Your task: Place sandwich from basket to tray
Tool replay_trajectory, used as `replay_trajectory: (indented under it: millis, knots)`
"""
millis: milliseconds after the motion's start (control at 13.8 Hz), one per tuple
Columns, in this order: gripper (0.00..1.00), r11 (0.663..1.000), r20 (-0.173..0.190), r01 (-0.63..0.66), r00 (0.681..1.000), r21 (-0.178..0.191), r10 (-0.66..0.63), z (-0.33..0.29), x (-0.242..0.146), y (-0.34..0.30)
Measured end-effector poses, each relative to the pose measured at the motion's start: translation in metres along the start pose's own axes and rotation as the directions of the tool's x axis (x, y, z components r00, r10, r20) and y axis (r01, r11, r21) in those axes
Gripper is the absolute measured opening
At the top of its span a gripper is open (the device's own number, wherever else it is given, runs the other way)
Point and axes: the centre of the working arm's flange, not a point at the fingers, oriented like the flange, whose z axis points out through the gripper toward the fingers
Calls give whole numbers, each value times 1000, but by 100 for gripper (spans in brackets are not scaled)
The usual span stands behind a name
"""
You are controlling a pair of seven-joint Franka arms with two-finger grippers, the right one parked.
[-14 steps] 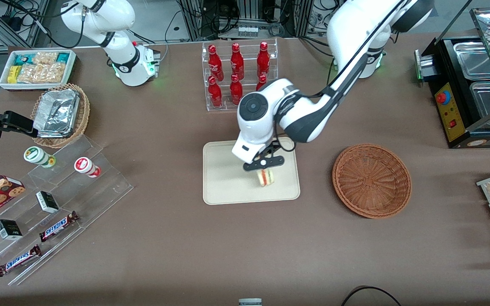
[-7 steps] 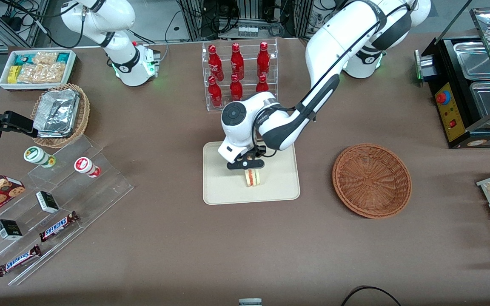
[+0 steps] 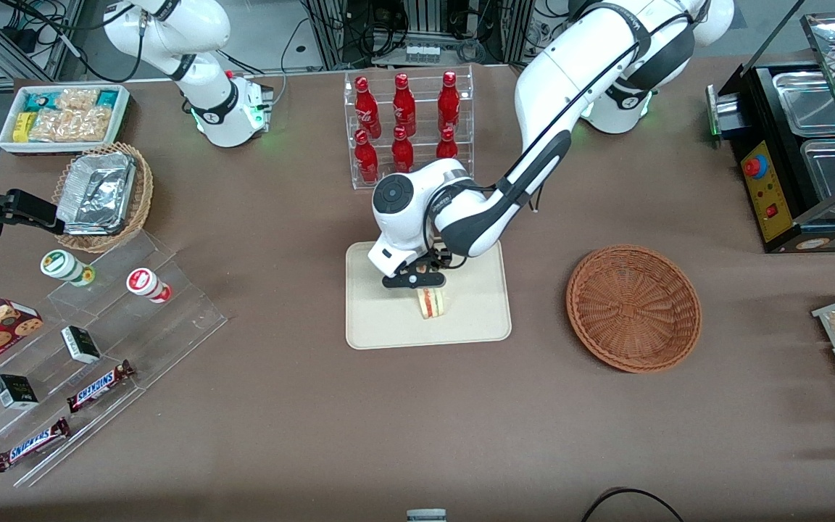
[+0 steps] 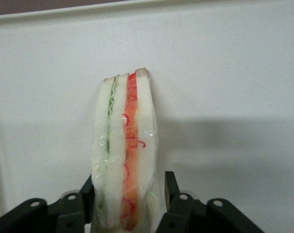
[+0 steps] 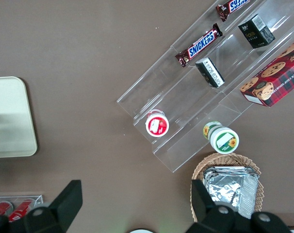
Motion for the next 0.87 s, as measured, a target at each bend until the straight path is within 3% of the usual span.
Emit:
replay_trajectory:
  millis: [218,291,436,655,873]
  knots:
    - [94,999,-34,29,999,-15,-29,-34,12,-4]
    - [100,999,-50,51,997,-10,-52,-57,18,-11]
    - [100,994,-71,107,992,-16,-108,-109,28,-32]
    - [100,981,-85,194,978,8,-192,-179,44,-82]
    - [100,957,-69,289,956,30,-286,-239,61,-150]
